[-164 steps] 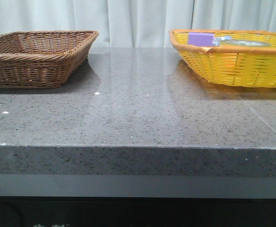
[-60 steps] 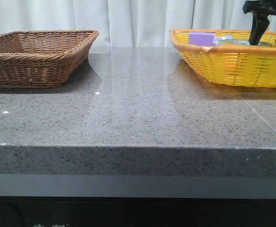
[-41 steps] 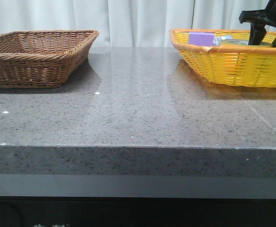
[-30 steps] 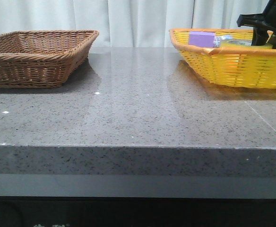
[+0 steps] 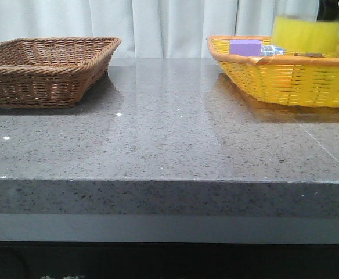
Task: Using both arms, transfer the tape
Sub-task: 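Lower the right gripper into the yellow basket onto the yellow tape roll, then lift the tape roll out and set it on the table between baskets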
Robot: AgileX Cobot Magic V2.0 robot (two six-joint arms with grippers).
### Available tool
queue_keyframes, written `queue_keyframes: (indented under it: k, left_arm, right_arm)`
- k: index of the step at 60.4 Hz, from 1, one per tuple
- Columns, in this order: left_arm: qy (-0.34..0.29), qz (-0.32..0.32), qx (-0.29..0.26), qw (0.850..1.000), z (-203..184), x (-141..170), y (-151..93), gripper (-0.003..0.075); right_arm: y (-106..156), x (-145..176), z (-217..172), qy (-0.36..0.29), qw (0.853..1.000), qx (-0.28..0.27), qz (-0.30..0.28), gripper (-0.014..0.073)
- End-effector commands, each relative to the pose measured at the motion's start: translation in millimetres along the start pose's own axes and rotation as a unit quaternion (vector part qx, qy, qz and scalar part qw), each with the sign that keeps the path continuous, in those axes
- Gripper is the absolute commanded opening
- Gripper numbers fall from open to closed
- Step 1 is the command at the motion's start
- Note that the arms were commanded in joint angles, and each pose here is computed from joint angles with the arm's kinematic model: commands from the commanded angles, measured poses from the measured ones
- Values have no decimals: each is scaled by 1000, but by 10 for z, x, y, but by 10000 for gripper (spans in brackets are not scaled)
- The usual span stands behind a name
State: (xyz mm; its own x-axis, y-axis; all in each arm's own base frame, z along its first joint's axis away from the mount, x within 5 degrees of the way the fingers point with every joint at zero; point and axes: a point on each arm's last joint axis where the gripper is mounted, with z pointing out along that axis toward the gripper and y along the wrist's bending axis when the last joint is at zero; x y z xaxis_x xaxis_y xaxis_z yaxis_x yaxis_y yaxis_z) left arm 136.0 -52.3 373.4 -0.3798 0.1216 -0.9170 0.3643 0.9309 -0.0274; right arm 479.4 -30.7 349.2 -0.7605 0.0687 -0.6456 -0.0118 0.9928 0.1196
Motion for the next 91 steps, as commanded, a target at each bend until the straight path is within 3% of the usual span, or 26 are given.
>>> queue_keyframes:
  k: [1,17,36,49,66,79,91]
  left_arm:
    - [-54,-4,5,999,-69,-171,-18,490]
    - [-54,-4,5,999,-69,-171,-18,490]
    - [-54,-4,5,999,-69,-171,-18,490]
    - [-54,-4,5,999,-69,-171,-18,490]
    - [-54,-4,5,999,-69,-171,-18,490]
    - [-54,-4,5,999,-69,-171,-18,490]
    - [-54,-4,5,999,-69,-171,-18,490]
  right_arm:
    - [288,-229,-760,-104,993,-35,-42,127]
    - [990,-172,-1168,-132,976,-91,-145,127]
    - [1829,183,-1106,-94,953,-167,-235,127]
    - [2241,526,-964,-105,933,-196,-282,127]
    - [2376,928,-562,-80,918,-196,-336,127]
    - [2393,993,-389,-74,906,-192,-371,127]
    - [2413,1052,-223,-53,906,-193,-373,131]
